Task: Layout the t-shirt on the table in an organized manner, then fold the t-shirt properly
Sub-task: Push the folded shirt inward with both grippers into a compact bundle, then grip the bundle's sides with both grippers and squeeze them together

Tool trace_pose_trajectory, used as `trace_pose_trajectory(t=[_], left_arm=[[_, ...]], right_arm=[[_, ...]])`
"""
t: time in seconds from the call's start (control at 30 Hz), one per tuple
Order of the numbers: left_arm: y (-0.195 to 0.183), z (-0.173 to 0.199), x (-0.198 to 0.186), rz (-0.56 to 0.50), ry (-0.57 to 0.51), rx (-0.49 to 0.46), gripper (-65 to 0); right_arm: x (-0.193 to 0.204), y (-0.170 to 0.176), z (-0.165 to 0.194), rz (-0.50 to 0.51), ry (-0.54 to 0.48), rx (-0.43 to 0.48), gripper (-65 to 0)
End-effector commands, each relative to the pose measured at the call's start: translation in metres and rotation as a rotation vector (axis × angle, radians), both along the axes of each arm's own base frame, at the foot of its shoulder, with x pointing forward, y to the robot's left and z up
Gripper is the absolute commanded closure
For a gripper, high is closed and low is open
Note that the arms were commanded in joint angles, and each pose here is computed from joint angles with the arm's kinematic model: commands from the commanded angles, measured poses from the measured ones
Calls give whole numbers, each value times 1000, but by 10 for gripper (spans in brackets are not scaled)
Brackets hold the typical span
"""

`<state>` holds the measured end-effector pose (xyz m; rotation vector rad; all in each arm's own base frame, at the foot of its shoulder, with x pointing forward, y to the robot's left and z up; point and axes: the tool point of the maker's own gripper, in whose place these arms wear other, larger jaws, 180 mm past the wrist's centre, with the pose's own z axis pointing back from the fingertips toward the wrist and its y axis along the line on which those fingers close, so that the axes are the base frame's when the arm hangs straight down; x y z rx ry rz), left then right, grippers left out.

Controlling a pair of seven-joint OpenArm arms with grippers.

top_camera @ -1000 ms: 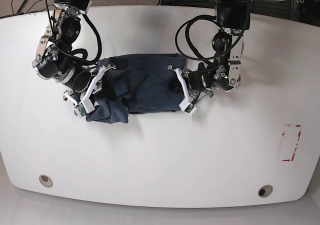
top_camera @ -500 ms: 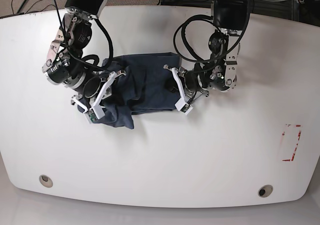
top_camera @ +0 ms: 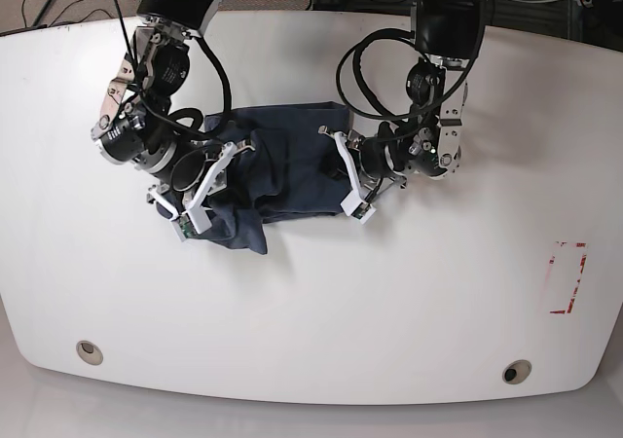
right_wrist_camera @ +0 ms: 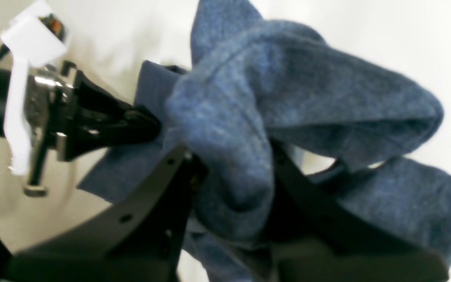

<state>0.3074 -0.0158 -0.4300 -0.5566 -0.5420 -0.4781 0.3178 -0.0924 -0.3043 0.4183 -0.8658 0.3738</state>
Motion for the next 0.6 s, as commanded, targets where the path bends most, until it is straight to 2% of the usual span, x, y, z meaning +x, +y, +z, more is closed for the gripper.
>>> trace_pose_trajectory(t=[0.0, 0.17, 0.23, 0.43, 0.5, 0.57], left_arm=[[14, -18, -13, -25, 68, 109, 0], [14, -18, -13, -25, 68, 109, 0], [14, -18, -13, -25, 68, 109, 0], [14, -18, -13, -25, 68, 109, 0], [14, -18, -13, -25, 68, 109, 0], [14, -18, -14, -25, 69, 108, 0]], right_arm=[[11, 10, 21, 5, -80, 53, -41], [11, 17, 23, 6, -83, 77, -55], [10, 20, 23, 7, -82, 86, -108], [7, 31, 25, 44, -88, 85, -392], [4, 32, 28, 48, -97, 82, -460], [3, 34, 32, 56, -111, 80, -496]])
